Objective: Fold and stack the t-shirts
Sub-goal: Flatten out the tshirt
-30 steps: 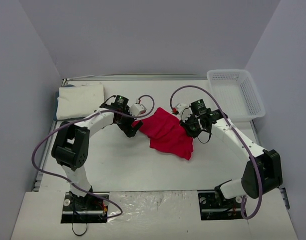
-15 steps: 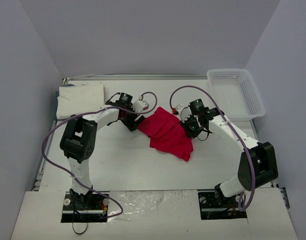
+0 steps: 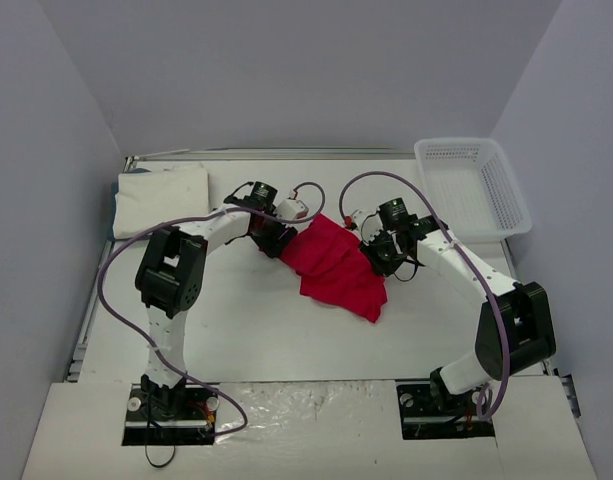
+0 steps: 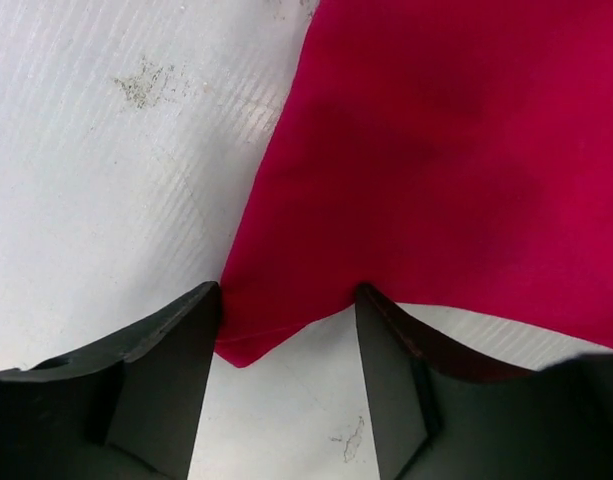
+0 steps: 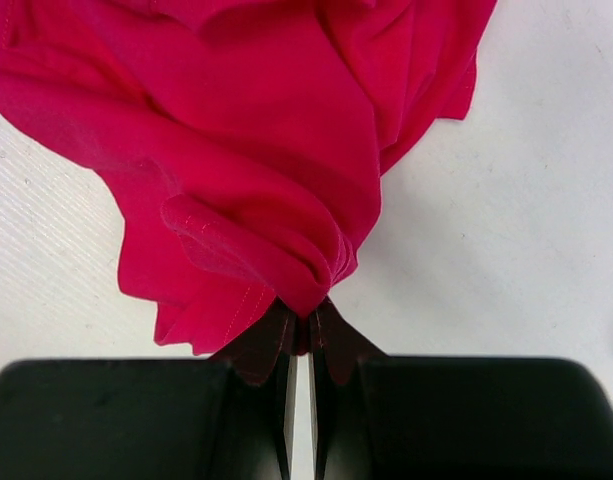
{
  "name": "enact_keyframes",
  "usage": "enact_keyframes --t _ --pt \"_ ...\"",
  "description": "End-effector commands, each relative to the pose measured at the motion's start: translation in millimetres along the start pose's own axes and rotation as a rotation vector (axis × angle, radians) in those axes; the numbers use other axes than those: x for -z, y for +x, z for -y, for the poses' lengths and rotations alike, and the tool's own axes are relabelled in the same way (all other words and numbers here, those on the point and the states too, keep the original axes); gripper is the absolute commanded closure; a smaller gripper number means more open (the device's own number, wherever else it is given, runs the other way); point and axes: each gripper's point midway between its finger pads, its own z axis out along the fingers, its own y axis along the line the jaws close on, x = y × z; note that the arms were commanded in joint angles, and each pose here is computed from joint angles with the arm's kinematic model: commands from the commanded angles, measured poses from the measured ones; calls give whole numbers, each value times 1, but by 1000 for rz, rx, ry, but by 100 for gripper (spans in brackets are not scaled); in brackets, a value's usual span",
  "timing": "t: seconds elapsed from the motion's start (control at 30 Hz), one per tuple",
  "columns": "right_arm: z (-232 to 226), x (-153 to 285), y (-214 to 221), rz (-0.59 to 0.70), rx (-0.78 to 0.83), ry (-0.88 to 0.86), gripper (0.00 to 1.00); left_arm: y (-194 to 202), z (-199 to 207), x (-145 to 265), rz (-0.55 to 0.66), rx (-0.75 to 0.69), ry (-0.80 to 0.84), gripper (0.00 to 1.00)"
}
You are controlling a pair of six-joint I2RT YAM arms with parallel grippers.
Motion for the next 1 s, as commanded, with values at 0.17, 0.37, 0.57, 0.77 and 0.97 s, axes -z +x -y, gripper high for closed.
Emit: enact_keyframes --t 0.17,0.37,0.57,0.77,0.97 --pt "-1 -6 9 -33 -5 -9 100 9 -3 4 -69 20 -23 98" --pt "16 5 -2 -15 -10 70 100 3 -10 35 -45 -9 -80 97" --pt "85 43 -37 72 -90 256 100 -15 -65 124 65 82 -227 98" --pt "140 94 -88 200 -120 408 100 -26 -127 244 212 193 -419 98" --pt "159 136 -116 303 -126 457 100 -29 -132 318 297 199 -511 98"
